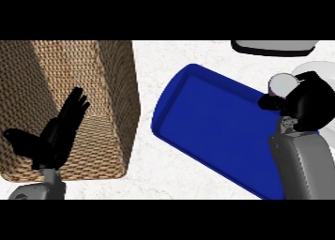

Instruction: Pick the can from the tray and place it in the plate

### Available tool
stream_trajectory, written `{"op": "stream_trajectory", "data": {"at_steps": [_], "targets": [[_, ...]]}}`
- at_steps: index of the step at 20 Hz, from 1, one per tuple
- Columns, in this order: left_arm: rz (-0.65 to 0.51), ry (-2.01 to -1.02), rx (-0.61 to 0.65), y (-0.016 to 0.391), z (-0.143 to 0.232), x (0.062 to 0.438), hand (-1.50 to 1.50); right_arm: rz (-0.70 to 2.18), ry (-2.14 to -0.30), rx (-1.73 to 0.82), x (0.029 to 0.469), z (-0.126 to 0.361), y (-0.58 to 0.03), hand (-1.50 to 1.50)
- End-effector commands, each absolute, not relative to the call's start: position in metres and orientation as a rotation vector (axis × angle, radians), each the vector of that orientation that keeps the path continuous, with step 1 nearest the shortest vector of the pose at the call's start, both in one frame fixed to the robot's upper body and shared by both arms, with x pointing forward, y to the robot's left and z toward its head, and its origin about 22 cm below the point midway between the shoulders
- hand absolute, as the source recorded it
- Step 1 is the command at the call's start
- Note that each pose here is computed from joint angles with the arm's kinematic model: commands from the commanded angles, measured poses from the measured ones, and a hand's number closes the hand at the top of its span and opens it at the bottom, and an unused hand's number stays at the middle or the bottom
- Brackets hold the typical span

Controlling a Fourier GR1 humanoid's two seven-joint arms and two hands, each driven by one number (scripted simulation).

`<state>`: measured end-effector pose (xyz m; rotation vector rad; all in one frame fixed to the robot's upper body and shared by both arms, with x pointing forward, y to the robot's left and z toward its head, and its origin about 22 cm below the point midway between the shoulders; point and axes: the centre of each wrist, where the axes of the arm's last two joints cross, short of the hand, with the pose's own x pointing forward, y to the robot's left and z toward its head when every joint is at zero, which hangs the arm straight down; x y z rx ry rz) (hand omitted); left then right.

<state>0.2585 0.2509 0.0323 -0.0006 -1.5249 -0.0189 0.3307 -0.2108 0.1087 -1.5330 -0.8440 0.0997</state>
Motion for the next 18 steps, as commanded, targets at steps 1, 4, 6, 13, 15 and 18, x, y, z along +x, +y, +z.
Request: {"op": "stream_trajectory", "data": {"at_steps": [1,4,6,13,15,18], "targets": [[-0.069,-1.328,-0.046,0.238,0.002,0.250,0.00,-0.233,-0.777,-1.656,0.359,0.146,-0.224,1.50],[-0.074,-1.327,-0.051,0.236,0.000,0.251,0.00,-0.359,-0.751,-1.743,0.370,0.166,-0.240,1.50],[-0.079,-1.319,-0.041,0.240,-0.003,0.249,0.00,-0.460,-0.757,-1.776,0.374,0.178,-0.251,1.50],[-0.081,-1.328,-0.060,0.228,0.001,0.255,0.00,-0.691,-0.791,-1.861,0.383,0.192,-0.264,1.50],[-0.090,-1.287,-0.041,0.231,-0.008,0.250,0.00,-0.701,-0.743,-1.914,0.384,0.182,-0.274,1.50],[-0.073,-1.289,-0.045,0.229,-0.008,0.250,0.00,-0.715,-0.685,-1.957,0.384,0.165,-0.283,1.50]]}}
